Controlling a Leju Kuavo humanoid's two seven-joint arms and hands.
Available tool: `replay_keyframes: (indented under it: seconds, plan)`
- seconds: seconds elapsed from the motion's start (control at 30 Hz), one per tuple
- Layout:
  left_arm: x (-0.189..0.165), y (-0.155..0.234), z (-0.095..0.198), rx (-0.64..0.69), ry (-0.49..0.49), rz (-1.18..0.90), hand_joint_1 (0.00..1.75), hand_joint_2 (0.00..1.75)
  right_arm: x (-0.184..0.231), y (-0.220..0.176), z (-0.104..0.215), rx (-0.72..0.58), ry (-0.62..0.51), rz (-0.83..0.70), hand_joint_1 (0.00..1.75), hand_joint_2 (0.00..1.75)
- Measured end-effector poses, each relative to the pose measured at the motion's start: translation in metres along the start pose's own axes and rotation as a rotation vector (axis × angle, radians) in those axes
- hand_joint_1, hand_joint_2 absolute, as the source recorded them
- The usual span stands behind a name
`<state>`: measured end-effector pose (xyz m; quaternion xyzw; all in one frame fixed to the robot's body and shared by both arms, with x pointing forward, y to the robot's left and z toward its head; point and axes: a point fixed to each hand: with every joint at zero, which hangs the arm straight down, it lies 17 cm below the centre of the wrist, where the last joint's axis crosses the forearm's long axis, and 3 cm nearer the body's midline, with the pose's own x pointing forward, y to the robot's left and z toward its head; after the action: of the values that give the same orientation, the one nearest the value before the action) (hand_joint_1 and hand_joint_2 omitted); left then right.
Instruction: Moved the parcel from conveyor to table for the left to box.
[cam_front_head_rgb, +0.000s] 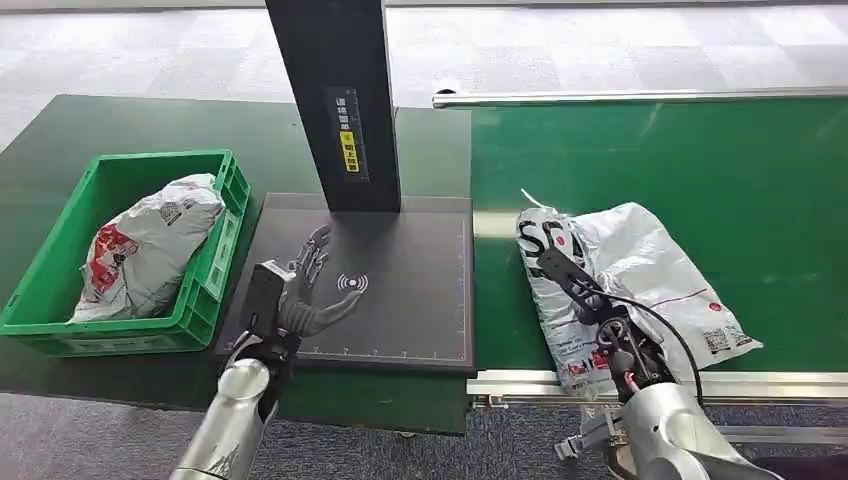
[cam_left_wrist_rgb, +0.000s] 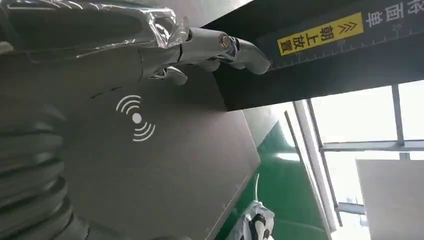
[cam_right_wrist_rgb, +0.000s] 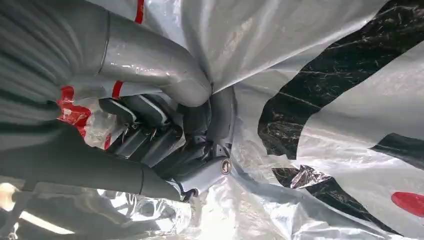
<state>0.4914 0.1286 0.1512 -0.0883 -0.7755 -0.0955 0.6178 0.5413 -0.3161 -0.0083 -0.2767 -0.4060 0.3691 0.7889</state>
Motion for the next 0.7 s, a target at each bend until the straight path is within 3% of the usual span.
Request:
replay_keyframes:
  seconds: [0.3,0.53,0.7]
  plan:
    - [0.005,0.002,0.005,0.009,-0.012,-0.001,0.00,1.75,0.031,-0.009,0.003,-0.066,-0.139,-0.039,1.75,1.75]
    - [0.007,0.004,0.015,0.023,-0.021,0.005,0.00,1.75,0.097,-0.074,0.032,-0.316,-0.428,-0.263,1.75,1.75]
    - [0.010,0.006,0.016,0.029,-0.029,0.006,0.00,1.75,0.110,-0.094,0.047,-0.377,-0.480,-0.294,1.75,1.75]
